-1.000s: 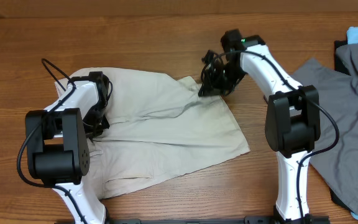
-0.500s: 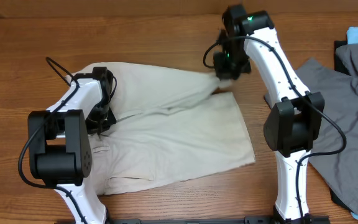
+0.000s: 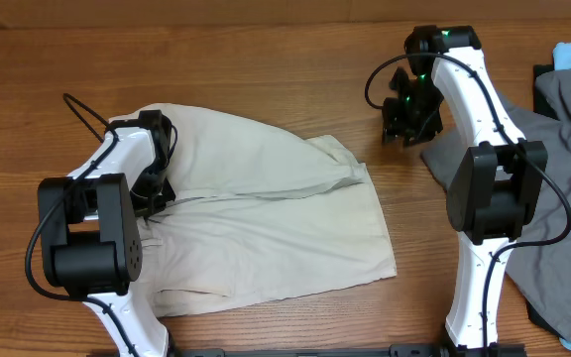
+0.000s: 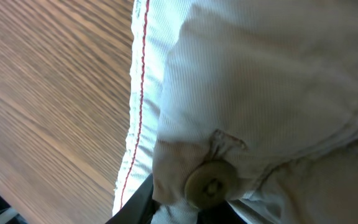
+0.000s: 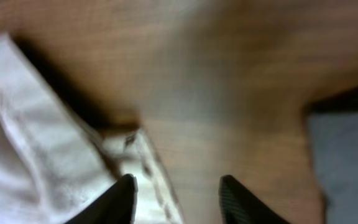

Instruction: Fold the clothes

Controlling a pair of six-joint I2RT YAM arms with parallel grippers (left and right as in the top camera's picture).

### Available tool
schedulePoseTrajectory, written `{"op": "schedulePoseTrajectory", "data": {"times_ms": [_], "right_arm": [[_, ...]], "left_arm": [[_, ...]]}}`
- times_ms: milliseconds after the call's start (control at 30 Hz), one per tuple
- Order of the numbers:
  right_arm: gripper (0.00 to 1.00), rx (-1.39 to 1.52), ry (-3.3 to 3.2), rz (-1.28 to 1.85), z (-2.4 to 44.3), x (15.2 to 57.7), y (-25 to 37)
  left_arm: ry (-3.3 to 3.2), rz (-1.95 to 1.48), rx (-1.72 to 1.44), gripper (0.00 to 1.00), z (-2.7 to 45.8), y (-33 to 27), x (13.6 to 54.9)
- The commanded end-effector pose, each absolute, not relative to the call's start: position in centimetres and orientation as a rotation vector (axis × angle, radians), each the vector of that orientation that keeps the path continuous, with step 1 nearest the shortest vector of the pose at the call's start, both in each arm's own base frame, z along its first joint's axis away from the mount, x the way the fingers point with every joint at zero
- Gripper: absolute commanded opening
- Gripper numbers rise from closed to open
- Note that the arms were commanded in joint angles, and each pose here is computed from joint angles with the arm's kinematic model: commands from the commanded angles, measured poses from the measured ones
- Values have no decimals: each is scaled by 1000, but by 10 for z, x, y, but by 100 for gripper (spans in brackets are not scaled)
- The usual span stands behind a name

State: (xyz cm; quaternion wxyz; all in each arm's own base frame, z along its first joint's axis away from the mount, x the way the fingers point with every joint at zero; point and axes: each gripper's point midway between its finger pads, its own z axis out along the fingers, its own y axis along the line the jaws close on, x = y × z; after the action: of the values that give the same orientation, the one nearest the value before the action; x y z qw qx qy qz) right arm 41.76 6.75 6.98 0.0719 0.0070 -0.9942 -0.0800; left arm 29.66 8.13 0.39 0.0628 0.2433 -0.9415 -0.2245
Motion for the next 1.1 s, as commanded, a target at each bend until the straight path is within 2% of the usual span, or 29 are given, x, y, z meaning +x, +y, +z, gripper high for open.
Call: {"op": "schedulePoseTrajectory", "data": {"times_ms": [0, 133, 267, 400, 700, 733, 800, 833, 867, 967, 1067], "right_arm": [[68, 33, -3129, -255, 84, 445, 70], [72, 156, -3127, -581, 85, 456, 106], [72, 170, -3007, -813, 73, 442, 140], [72, 185, -2938, -905, 64, 430, 159], [73, 311, -2895, -888, 25, 404, 198], [66, 342, -2902, -894, 23, 404, 205], [42, 375, -2910, -912, 24, 406, 213], [8, 393, -2922, -920, 28, 409, 217], [4, 397, -2929, -924, 30, 412, 217], [4, 400, -2991, -957, 60, 435, 212], [4, 401, -3120, -998, 119, 472, 196]], "left_arm": [[-2823, -767, 687, 23, 3, 92, 293], [-2822, -766, 687, 25, 3, 92, 293], [-2826, -766, 689, 25, 3, 92, 293], [-2826, -764, 690, 26, 3, 92, 293], [-2829, -760, 692, 26, 2, 91, 294], [-2829, -759, 692, 26, 2, 91, 294], [-2828, -760, 692, 25, 2, 91, 294], [-2828, -760, 692, 26, 2, 91, 294], [-2829, -760, 691, 26, 2, 91, 294], [-2829, -759, 691, 26, 2, 91, 294], [-2829, -755, 691, 26, 2, 91, 294]]}}
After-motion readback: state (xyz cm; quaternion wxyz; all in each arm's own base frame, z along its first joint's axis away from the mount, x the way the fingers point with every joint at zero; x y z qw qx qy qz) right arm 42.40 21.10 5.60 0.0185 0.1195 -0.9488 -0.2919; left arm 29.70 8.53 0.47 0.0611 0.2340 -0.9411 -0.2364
